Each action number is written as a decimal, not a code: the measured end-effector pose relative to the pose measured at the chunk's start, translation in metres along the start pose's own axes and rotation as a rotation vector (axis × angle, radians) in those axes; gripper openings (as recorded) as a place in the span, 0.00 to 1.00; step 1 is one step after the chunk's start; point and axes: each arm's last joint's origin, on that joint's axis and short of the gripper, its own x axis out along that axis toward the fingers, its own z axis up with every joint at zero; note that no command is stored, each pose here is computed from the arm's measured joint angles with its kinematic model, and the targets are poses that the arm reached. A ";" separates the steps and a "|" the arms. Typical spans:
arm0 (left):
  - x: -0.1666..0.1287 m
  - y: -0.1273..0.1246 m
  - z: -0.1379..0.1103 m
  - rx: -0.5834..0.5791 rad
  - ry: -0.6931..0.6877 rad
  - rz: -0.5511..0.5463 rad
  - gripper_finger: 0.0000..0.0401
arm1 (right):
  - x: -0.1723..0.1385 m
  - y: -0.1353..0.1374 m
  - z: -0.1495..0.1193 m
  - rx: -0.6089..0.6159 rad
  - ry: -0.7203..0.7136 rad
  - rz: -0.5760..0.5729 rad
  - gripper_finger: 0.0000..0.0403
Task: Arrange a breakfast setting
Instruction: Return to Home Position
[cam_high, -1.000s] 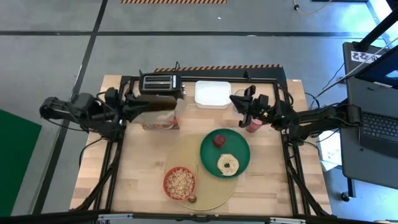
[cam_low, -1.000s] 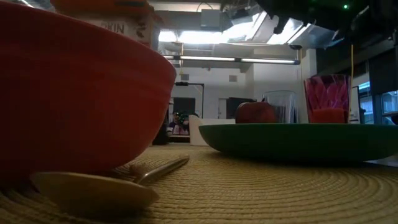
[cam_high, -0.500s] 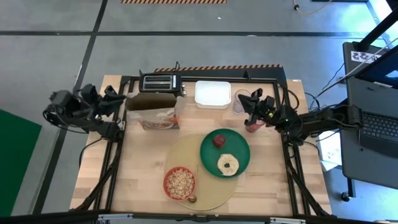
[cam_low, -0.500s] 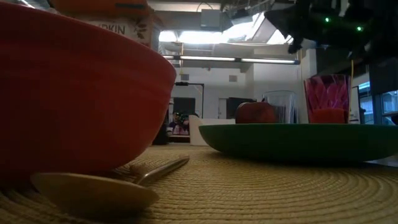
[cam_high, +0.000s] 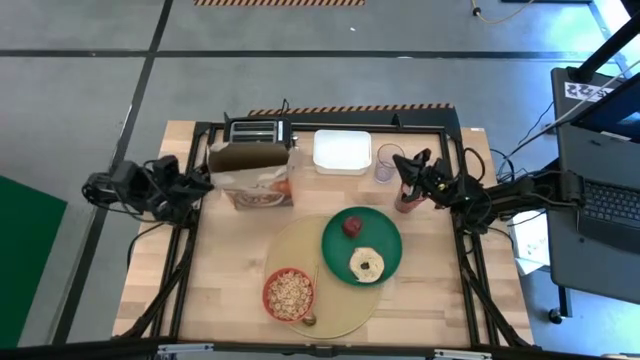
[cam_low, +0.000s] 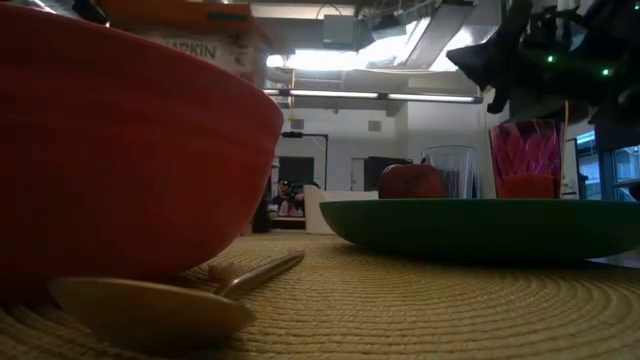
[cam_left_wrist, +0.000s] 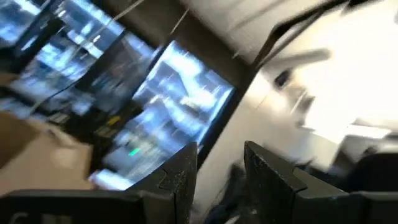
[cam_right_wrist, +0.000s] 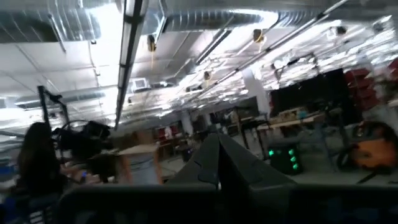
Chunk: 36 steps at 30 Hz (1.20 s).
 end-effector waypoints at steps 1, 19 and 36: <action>0.000 0.001 -0.003 -0.016 -0.021 -0.028 0.32 | -0.001 -0.002 -0.001 -0.001 0.011 0.002 0.01; 0.000 -0.005 -0.004 -0.106 0.021 -0.258 0.32 | -0.001 -0.011 -0.003 -0.003 0.037 -0.040 0.01; -0.001 0.007 -0.040 -0.270 -0.035 -0.359 0.32 | -0.001 -0.012 -0.005 -0.008 0.049 -0.077 0.01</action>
